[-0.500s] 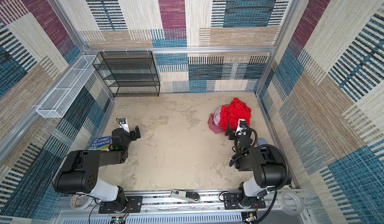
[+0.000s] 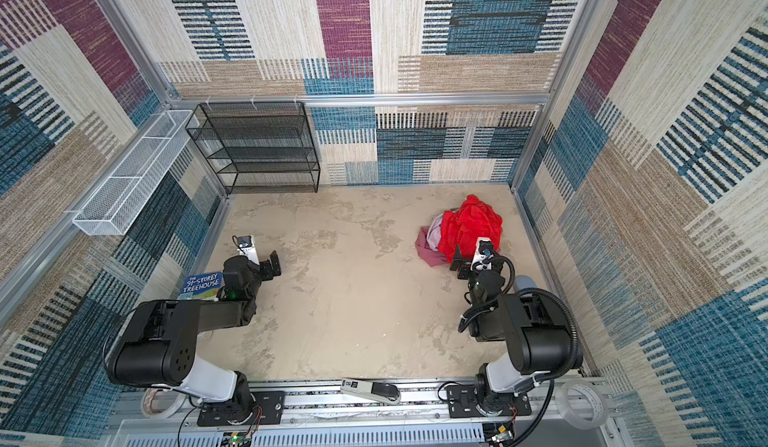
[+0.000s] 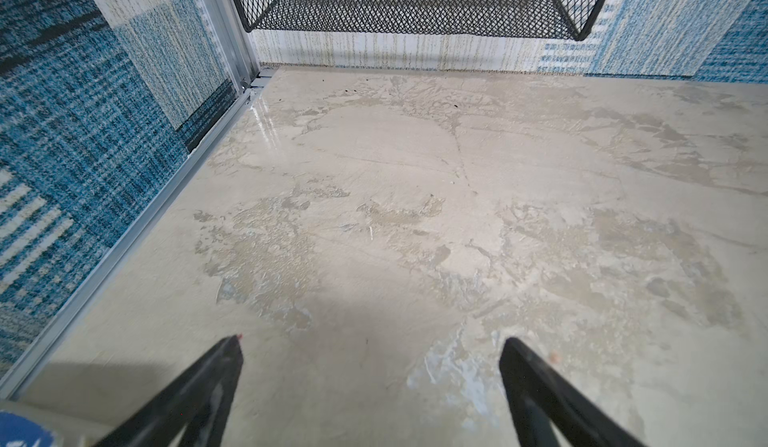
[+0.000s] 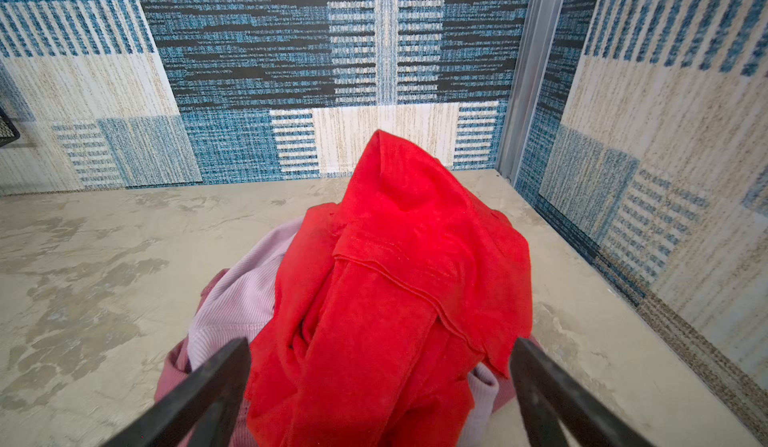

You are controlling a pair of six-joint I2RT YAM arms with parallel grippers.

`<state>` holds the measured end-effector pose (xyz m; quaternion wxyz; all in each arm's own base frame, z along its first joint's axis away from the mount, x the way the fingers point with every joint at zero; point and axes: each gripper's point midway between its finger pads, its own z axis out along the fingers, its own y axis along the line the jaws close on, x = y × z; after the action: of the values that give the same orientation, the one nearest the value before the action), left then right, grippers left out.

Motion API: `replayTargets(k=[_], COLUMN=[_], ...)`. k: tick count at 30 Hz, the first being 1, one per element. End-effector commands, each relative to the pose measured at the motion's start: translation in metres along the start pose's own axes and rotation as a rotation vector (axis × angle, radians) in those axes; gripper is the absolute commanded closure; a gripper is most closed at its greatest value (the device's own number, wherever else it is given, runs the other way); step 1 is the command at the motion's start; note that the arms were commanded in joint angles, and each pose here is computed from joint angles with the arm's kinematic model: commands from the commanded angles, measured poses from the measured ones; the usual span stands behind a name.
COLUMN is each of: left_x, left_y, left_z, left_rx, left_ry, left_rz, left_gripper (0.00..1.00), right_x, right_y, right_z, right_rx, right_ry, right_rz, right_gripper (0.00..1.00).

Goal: Pick out a specific cloth from the pile

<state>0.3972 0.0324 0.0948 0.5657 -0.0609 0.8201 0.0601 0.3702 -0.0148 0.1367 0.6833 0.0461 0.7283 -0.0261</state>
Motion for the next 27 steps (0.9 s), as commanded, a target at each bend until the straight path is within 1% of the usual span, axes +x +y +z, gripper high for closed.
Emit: replayTargets(k=[1,26,27], left_x=[-0.0013,-0.0010,-0.0047], left_y=[0.0009,0.0016,0.0002], left_z=[-0.0001,0.0002,-0.0007], left_rx=[-0.007,-0.009,-0.001], left_ry=[-0.005,-0.003,-0.017], left_rz=[-0.013,-0.014,-0.011], left_gripper=[0.00,0.00,0.08], right_x=[-0.0090,-0.0082,-0.0088], right_y=[0.0020,0.0020,0.0017], right_z=[0.0004,0.0009,0.0008], right_rx=[-0.009,-0.009,-0.009], right_ry=[-0.033,-0.030,-0.032], right_rz=[0.008,0.007,0.007], right_gripper=[0.00,0.00,0.00])
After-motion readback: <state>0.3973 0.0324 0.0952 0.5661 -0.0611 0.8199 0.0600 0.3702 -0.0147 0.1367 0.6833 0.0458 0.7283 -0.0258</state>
